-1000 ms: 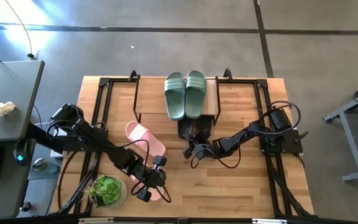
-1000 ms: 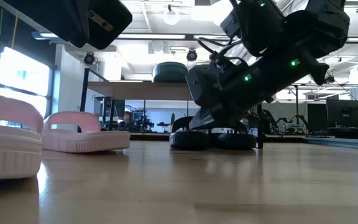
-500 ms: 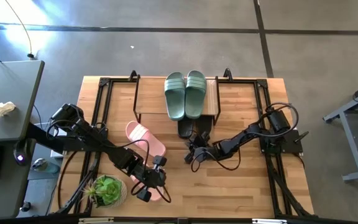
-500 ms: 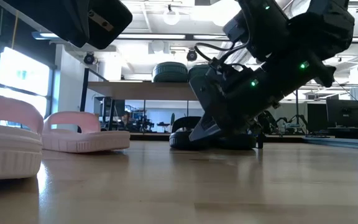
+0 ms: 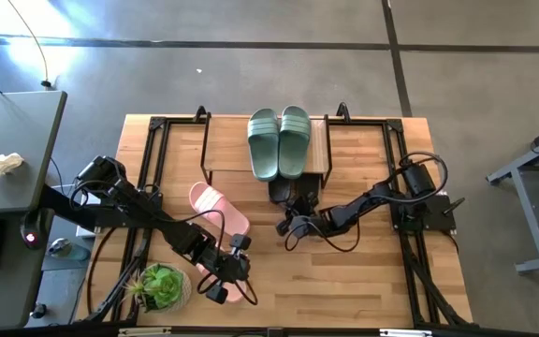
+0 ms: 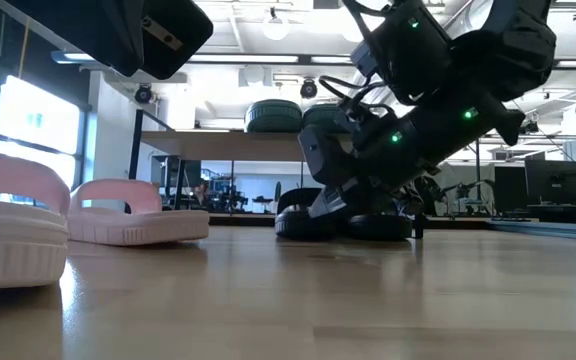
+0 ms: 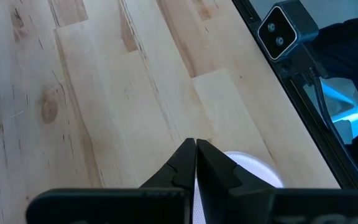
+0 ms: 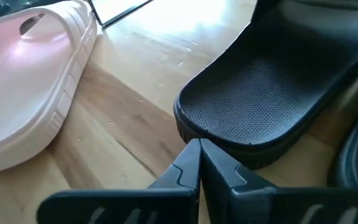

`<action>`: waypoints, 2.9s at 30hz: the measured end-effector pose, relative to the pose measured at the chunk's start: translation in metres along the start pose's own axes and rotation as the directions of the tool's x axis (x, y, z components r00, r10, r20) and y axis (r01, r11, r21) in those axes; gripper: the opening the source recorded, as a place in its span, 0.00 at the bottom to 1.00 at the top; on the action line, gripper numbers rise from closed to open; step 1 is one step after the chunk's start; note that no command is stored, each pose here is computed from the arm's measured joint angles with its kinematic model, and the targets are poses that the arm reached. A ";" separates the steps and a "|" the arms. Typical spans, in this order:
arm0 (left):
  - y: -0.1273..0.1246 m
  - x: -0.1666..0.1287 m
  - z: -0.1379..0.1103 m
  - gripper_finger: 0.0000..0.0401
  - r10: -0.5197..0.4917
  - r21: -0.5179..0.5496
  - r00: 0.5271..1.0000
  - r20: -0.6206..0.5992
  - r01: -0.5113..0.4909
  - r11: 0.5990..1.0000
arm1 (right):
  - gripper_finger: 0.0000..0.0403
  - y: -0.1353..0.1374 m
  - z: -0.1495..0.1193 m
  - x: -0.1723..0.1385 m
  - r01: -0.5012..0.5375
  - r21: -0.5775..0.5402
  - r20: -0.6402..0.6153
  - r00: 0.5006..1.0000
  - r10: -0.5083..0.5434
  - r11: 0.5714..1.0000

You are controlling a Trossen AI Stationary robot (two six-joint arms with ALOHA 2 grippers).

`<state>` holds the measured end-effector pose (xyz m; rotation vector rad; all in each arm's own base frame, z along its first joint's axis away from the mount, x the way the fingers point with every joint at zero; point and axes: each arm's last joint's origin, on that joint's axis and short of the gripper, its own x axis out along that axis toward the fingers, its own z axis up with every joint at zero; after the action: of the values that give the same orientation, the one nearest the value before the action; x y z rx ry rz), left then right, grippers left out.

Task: Pick and place slides into the shelf
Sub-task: Adjust the black slippers under the shelf, then adjust the pink slippers

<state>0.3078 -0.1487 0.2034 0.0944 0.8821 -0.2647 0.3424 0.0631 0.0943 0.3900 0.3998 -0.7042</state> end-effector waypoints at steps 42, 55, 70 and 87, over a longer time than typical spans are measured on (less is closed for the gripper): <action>0.004 -0.001 -0.016 0.01 0.090 -0.111 0.984 -0.153 -0.108 0.988 | 0.00 0.045 0.013 -0.042 -0.516 -0.243 -0.069 0.854 0.516 0.821; 0.029 -0.046 -0.051 0.01 0.626 -0.275 0.672 -0.395 -0.737 0.617 | 0.00 0.044 0.010 -0.043 -0.507 -0.277 -0.087 0.859 0.505 0.816; 0.054 -0.034 -0.092 0.01 0.553 -0.365 0.590 -0.589 -0.804 0.469 | 0.00 0.044 0.010 -0.043 -0.505 -0.344 -0.094 0.858 0.506 0.792; 0.059 -0.030 -0.071 0.01 0.507 -0.411 0.686 -0.522 -0.723 0.556 | 0.14 0.061 0.017 -0.052 -0.669 -0.375 -0.127 0.723 0.679 0.642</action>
<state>0.2524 -0.0727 0.1804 -0.1391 1.1925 0.7568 0.3520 0.1255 0.1464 0.1144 0.3257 0.1273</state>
